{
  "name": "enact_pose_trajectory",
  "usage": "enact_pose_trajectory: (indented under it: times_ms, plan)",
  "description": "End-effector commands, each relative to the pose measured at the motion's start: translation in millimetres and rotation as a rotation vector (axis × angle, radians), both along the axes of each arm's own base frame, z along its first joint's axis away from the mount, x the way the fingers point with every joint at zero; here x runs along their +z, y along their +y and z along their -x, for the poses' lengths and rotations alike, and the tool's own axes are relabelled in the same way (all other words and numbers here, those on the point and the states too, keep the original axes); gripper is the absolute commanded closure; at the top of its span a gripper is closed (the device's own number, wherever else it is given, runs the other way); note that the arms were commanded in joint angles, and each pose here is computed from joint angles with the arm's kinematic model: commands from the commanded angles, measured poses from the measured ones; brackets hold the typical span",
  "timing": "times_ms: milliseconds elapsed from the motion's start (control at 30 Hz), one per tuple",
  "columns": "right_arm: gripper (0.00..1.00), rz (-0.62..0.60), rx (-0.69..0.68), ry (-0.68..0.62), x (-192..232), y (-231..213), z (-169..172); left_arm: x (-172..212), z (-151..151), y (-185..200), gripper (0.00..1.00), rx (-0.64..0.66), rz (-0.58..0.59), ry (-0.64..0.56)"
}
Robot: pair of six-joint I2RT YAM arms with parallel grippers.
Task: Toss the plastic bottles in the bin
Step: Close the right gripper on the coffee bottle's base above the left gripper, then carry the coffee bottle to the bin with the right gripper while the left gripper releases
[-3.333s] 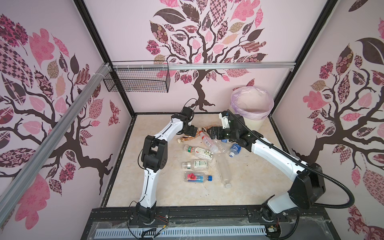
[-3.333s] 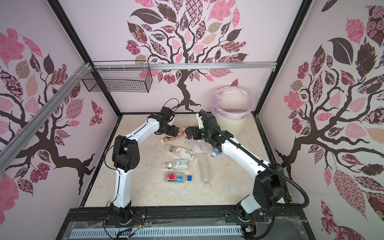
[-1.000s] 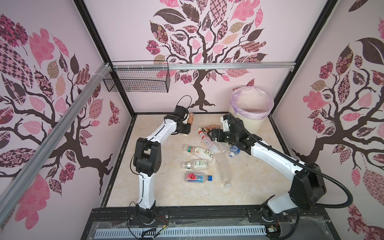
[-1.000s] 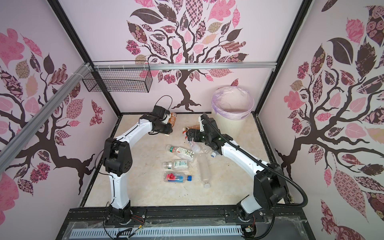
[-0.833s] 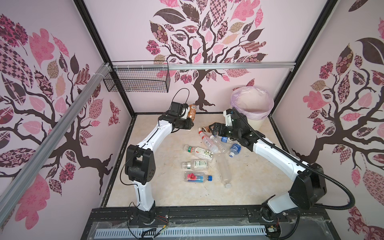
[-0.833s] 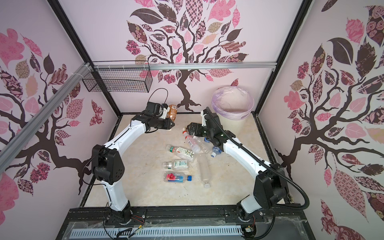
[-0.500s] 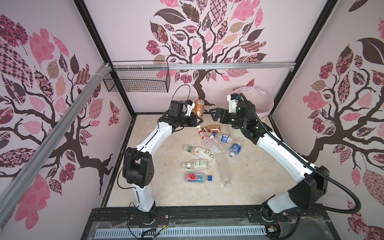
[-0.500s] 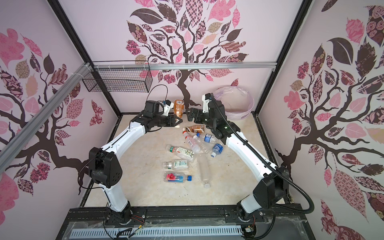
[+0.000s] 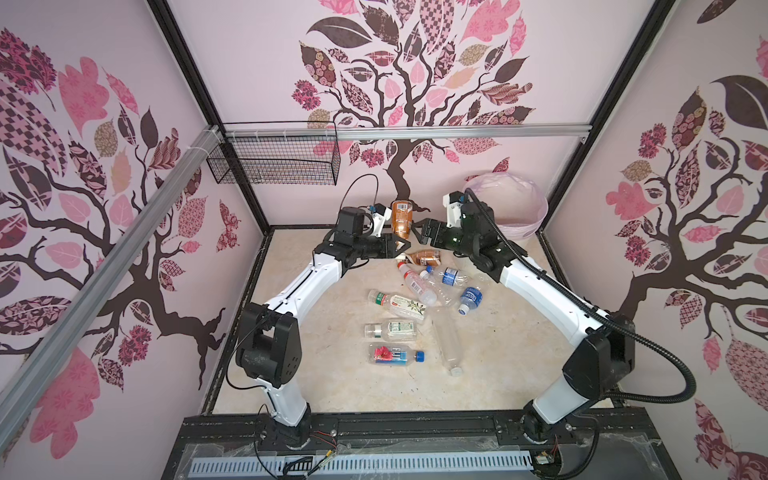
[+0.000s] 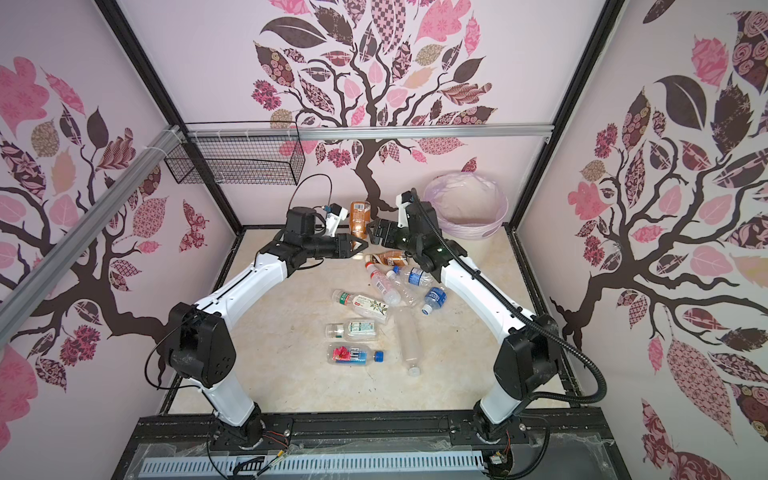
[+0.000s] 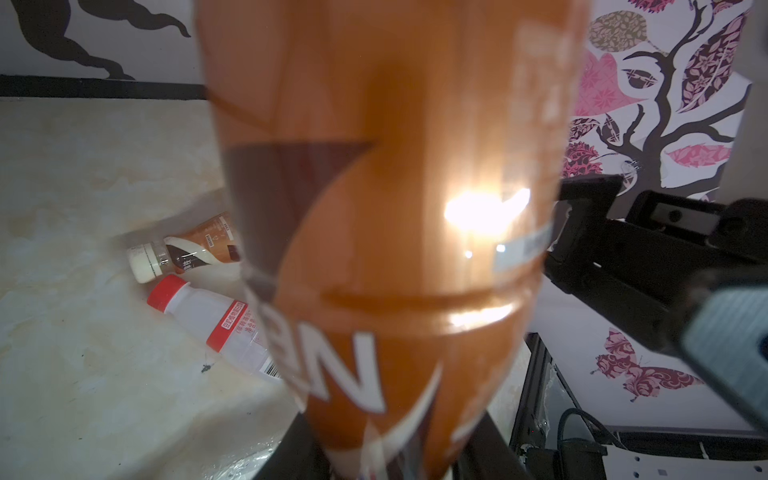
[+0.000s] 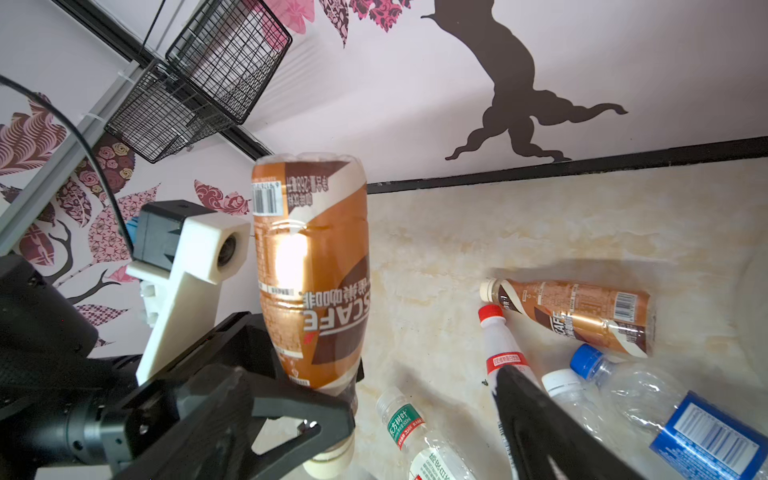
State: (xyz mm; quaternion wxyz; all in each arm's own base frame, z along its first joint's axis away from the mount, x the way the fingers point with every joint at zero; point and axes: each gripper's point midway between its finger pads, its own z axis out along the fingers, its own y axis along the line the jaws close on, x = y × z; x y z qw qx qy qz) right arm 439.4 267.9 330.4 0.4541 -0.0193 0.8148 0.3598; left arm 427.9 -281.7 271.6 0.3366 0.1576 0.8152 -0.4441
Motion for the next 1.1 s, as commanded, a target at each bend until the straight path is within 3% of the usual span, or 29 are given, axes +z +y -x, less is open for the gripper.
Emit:
enact_pose_trajectory:
  times_ms: [0, 600, 900, 1067]
  plan:
    - [0.07, -0.053, 0.029, -0.013, 18, 10, -6, 5, 9, -5, 0.65, -0.022, 0.011, -0.024]
    - [0.15, -0.07, 0.056, 0.022, 4, 34, -38, 10, 22, -19, 0.63, -0.069, 0.014, -0.042]
    - [0.34, -0.054, 0.041, 0.015, 3, 34, -46, 13, 24, -19, 0.6, -0.075, 0.022, -0.048]
    - [0.46, -0.048, 0.031, 0.009, 5, 32, -45, 17, 25, -17, 0.52, -0.064, 0.02, -0.062]
